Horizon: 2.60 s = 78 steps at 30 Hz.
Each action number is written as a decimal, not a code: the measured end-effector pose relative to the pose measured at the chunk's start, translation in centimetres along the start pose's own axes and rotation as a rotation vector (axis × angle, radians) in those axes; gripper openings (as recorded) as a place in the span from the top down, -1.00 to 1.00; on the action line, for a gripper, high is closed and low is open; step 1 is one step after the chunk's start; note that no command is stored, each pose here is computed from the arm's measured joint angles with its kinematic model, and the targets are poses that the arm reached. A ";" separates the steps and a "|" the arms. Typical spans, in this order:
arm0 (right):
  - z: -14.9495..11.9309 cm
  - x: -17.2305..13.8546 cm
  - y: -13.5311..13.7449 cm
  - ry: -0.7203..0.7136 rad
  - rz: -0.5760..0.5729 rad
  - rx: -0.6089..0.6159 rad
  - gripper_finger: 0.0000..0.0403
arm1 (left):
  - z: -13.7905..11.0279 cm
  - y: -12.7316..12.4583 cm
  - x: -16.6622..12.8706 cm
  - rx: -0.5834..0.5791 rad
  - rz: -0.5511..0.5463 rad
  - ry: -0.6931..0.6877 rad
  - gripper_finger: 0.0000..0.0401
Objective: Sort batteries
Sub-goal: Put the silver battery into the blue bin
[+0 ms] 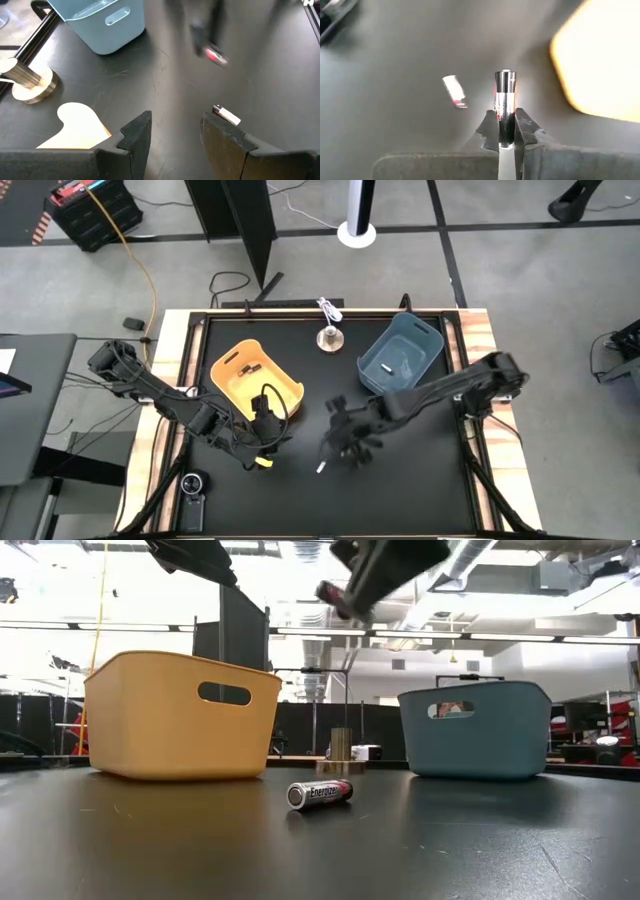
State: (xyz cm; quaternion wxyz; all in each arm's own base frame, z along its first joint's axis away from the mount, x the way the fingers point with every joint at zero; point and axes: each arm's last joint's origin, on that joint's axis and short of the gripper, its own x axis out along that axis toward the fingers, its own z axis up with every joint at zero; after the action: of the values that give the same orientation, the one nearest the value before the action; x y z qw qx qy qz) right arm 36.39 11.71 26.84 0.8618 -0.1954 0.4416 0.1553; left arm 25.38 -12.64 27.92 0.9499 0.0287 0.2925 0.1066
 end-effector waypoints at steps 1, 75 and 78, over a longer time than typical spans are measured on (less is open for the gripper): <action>-0.4 -0.7 -0.7 -0.014 -0.024 0.014 0.92 | 0.0 0.0 0.0 -0.003 0.000 0.000 0.18; -3.1 8.1 3.0 -0.019 0.079 -0.020 -0.19 | 0.0 0.0 0.0 -0.040 0.001 0.000 0.18; -2.7 9.3 3.1 -0.006 0.127 -0.031 -0.19 | 0.0 0.0 0.0 -0.039 0.001 0.000 0.18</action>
State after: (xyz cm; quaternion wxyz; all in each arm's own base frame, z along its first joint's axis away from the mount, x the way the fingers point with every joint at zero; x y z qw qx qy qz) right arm 38.38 14.03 17.13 0.8483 -0.1799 0.4481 0.2172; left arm 25.39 -12.62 27.92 0.9502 0.0105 0.2905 0.1125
